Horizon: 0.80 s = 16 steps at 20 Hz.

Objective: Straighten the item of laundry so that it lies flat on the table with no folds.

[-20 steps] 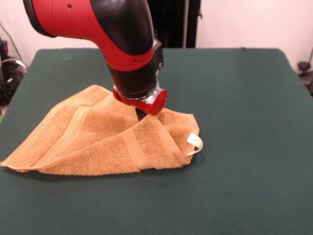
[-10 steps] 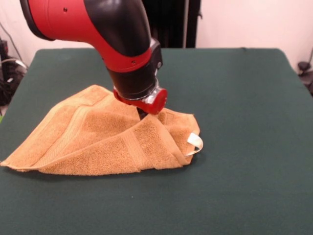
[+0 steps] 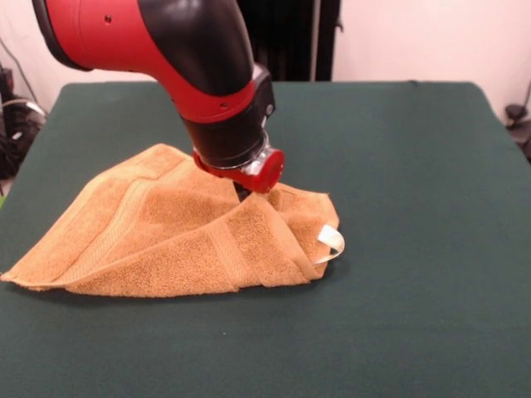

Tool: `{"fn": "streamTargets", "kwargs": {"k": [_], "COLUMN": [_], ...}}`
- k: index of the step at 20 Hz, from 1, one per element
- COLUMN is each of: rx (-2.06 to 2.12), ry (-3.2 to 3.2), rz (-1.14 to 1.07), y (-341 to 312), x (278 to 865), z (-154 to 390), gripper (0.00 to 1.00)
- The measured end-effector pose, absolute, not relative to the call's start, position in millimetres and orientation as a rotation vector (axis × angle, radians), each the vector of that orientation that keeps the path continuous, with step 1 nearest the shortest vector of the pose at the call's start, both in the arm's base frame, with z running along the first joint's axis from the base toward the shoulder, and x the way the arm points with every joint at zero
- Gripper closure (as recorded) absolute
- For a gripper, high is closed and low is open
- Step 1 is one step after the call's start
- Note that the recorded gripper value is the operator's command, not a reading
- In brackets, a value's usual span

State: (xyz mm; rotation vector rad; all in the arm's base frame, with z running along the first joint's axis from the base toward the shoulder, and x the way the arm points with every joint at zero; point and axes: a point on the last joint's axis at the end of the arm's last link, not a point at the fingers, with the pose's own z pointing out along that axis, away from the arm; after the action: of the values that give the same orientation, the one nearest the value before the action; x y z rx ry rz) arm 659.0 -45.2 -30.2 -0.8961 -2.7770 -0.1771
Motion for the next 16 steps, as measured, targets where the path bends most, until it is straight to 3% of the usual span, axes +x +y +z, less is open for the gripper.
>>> {"fn": "streamTargets", "kwargs": {"k": [16], "rx": [-0.887], "ry": [-2.750], "rz": [-0.178], "y": [-44.1], "x": [657.1], "z": [-38.9], "gripper": [1.00]}}
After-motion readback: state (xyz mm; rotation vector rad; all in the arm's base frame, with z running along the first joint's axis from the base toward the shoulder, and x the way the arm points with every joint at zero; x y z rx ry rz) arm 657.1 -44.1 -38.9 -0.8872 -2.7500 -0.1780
